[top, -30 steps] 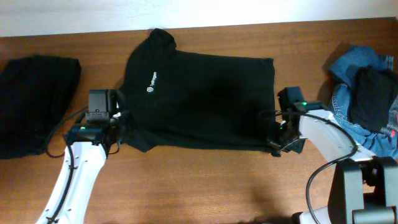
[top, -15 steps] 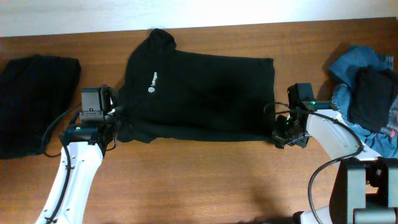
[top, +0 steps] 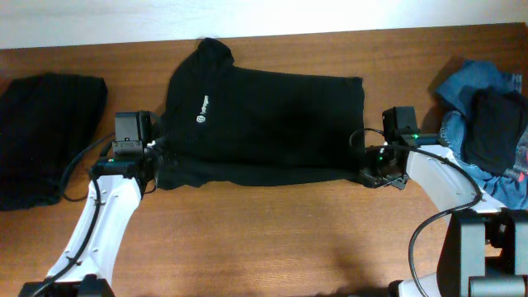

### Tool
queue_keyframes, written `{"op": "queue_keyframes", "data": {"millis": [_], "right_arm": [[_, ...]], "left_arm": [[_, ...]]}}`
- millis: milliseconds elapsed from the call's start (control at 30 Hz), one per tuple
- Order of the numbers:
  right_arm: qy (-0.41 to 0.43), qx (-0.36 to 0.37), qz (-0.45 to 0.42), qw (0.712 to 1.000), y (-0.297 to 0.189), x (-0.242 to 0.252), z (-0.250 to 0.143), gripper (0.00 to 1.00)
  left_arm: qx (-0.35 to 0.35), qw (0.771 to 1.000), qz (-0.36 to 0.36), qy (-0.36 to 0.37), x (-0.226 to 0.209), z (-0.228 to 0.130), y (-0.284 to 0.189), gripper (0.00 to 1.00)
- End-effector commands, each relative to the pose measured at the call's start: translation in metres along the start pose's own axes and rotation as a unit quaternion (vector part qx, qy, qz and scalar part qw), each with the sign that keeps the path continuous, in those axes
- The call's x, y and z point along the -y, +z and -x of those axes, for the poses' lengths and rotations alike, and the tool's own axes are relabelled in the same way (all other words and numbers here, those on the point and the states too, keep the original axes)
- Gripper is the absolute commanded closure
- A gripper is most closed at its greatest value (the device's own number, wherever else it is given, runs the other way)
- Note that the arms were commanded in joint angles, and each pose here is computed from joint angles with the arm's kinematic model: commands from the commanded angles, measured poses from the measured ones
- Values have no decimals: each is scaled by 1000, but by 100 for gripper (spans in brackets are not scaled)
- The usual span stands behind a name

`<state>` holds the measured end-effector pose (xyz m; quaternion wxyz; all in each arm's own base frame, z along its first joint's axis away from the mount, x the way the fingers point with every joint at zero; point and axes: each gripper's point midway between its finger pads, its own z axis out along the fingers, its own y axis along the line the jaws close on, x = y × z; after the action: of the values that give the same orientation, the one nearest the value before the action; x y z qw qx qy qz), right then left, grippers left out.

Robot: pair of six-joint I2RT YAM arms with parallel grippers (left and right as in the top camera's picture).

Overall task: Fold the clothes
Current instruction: 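Lower the folded hem onto the shirt's upper half with both grippers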

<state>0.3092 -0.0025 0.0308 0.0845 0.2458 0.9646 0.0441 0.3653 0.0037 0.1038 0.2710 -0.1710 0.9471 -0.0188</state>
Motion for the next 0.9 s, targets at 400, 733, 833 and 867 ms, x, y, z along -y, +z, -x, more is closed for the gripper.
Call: {"op": "queue_keyframes", "data": {"millis": [400,733,833,867], "right_arm": [[-14,43,17,999,-5,-10,24,96],[-84,72,25,994,-22,-21,46,96],[-96,78,27,992,-22,-23,48,96],[-103,80,27,991,-22,-23,49,96]], "left_arm": [[53,999,3,-7,-1,31,-4,99],[58,998,18,-29,-21,39,-4,99],[58,998,18,-25,-21,39,-4,99],[59,998,18,-25,-21,39,-4,100]]}}
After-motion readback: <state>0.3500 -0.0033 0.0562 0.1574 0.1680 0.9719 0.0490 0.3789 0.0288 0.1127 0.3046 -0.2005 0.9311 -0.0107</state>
